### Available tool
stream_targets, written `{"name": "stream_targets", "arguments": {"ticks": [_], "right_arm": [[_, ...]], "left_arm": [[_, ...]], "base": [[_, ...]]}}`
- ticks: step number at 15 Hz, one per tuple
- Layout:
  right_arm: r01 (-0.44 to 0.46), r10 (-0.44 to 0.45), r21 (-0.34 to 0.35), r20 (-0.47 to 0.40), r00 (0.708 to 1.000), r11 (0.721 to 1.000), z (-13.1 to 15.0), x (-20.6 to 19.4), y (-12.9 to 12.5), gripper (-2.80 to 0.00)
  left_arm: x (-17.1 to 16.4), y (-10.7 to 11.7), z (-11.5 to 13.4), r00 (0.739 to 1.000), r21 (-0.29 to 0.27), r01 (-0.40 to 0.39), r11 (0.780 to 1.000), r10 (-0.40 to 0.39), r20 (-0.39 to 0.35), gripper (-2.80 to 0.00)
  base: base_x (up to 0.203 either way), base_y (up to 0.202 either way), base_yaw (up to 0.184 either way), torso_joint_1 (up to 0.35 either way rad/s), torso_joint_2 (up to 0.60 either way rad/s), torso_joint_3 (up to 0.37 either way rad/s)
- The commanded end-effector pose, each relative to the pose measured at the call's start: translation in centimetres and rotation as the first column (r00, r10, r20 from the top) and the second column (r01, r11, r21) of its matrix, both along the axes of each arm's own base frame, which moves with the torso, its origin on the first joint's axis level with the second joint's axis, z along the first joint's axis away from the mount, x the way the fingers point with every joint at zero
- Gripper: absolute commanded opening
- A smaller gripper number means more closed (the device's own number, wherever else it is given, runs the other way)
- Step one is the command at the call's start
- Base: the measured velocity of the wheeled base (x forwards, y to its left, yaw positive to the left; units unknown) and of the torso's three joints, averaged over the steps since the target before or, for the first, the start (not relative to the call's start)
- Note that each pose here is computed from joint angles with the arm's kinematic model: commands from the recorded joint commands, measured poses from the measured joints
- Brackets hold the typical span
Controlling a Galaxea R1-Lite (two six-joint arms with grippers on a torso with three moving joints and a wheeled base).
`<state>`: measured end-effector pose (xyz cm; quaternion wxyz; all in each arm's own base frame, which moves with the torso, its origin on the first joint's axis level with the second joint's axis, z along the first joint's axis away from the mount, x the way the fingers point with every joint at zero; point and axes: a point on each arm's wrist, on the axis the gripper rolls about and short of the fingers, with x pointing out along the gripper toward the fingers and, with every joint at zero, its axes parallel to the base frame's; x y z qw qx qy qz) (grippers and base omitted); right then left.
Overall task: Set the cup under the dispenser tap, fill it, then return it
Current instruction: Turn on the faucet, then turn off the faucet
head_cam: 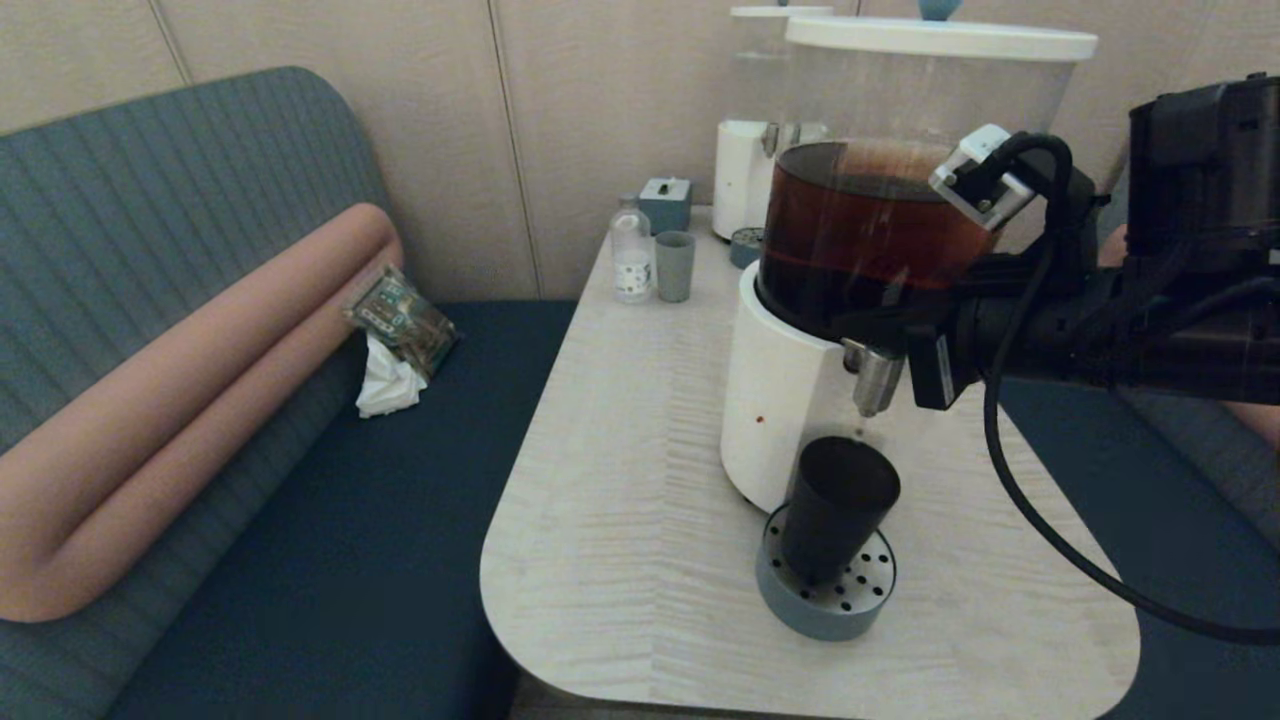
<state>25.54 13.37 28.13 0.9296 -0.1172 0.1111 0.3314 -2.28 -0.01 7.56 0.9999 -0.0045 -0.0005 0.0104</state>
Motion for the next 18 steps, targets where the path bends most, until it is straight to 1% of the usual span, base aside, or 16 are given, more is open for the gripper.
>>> {"name": "stream_targets", "arguments": {"ticks": [1,4,6,10,13,14,15,16,18], "right_arm": [[0.005,-0.005,0.0,0.01,1.0,1.0,0.0,0.0,0.1,-2.8],[0.005,-0.005,0.0,0.013,1.0,1.0,-0.1,0.1,0.2,-2.8],[0.011,-0.011,0.007,0.027,1.0,1.0,0.3,0.1,-0.1,-2.8],[0.034,-0.039,0.051,0.112,0.993,0.998,2.7,-1.1,-1.0,-2.8],[0.069,-0.084,0.086,0.181,0.98,0.994,4.9,-3.4,-2.2,-2.8],[0.108,-0.127,0.099,0.21,0.97,0.989,5.7,-4.6,-2.9,-2.8],[0.171,-0.194,0.114,0.24,0.951,0.979,6.5,-5.9,-3.7,-2.8],[0.236,-0.263,0.13,0.265,0.928,0.963,7.3,-7.3,-4.8,-2.8],[0.366,-0.395,0.148,0.305,0.867,0.919,8.2,-10.4,-7.7,-2.8]], "left_arm": [[0.0,0.0,0.0,1.0,0.0,-0.002,1.0,0.002,-0.002,-2.8],[0.0,0.0,0.0,1.0,0.0,-0.002,1.0,0.002,-0.004,-2.8],[0.0,0.0,0.0,1.0,0.0,-0.001,1.0,0.001,-0.004,-2.8],[0.0,0.0,0.0,1.0,0.0,-0.001,1.0,0.001,-0.004,-2.8],[0.0,0.0,0.0,1.0,0.0,-0.001,1.0,0.001,-0.003,-2.8],[0.0,0.0,0.0,1.0,0.0,-0.002,1.0,0.002,-0.003,-2.8],[0.0,0.0,0.0,1.0,0.0,-0.001,1.0,0.001,-0.001,-2.8],[0.0,0.0,0.0,1.0,0.0,-0.001,1.0,0.001,-0.004,-2.8],[0.0,0.0,0.0,1.0,0.0,-0.001,1.0,0.001,-0.003,-2.8]], "base": [[0.0,0.0,0.0,0.0,0.0,0.0],[0.0,0.0,0.0,0.0,0.0,0.0],[0.0,0.0,0.0,0.0,0.0,0.0],[0.0,0.0,0.0,0.0,0.0,0.0],[0.0,0.0,0.0,0.0,0.0,0.0],[0.0,0.0,0.0,0.0,0.0,0.0],[0.0,0.0,0.0,0.0,0.0,0.0],[0.0,0.0,0.0,0.0,0.0,0.0],[0.0,0.0,0.0,0.0,0.0,0.0]]}}
